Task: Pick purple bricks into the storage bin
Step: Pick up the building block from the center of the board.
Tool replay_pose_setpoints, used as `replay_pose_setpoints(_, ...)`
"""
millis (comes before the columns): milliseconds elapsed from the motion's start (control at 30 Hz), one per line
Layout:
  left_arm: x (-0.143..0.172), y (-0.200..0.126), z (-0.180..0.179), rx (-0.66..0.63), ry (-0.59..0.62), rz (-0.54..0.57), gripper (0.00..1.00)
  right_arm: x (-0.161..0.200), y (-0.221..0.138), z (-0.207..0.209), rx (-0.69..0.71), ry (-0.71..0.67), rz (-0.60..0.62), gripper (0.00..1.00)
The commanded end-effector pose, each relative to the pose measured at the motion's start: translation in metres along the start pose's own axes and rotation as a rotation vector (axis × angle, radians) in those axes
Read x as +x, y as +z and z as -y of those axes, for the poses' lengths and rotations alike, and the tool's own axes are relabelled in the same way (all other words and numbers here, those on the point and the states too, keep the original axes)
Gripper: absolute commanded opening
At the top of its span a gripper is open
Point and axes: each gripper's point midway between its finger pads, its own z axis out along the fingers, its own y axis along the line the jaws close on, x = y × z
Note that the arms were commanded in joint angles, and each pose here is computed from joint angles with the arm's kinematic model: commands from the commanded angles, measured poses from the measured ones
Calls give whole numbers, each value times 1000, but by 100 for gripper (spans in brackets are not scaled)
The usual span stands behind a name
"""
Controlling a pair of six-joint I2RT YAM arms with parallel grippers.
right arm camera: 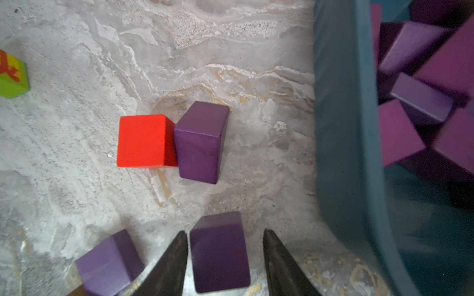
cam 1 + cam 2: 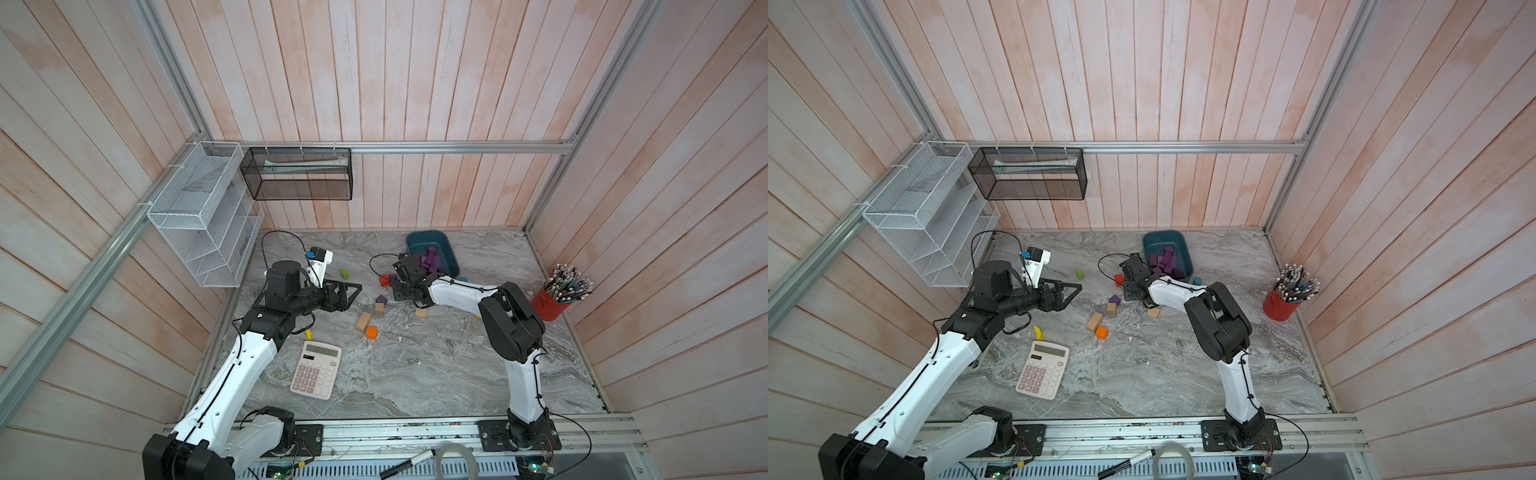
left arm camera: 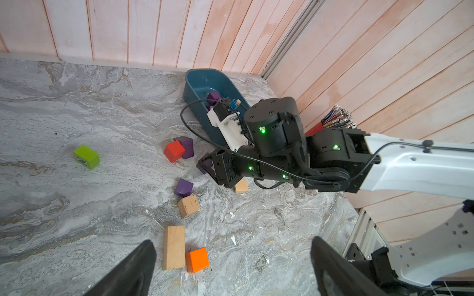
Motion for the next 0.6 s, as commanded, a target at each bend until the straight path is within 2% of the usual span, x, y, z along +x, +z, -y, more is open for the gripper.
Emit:
replay_pose_setpoints(0,-1,-2,4,24,6,15,95,1,6,-1,27,-26,-8,49)
replay_pose_setpoints(200,0,-2,1,15,1,14,95,1,11,-3,25,-35,-18,45)
replay_pose_setpoints(367,-2,-3,1,14,0,18,95,1,12,-6,17,-41,-21,35)
replay_pose_setpoints(567,0,-1,-2,5,-12,6,95,-6,4,-11,5,-48,-8,29)
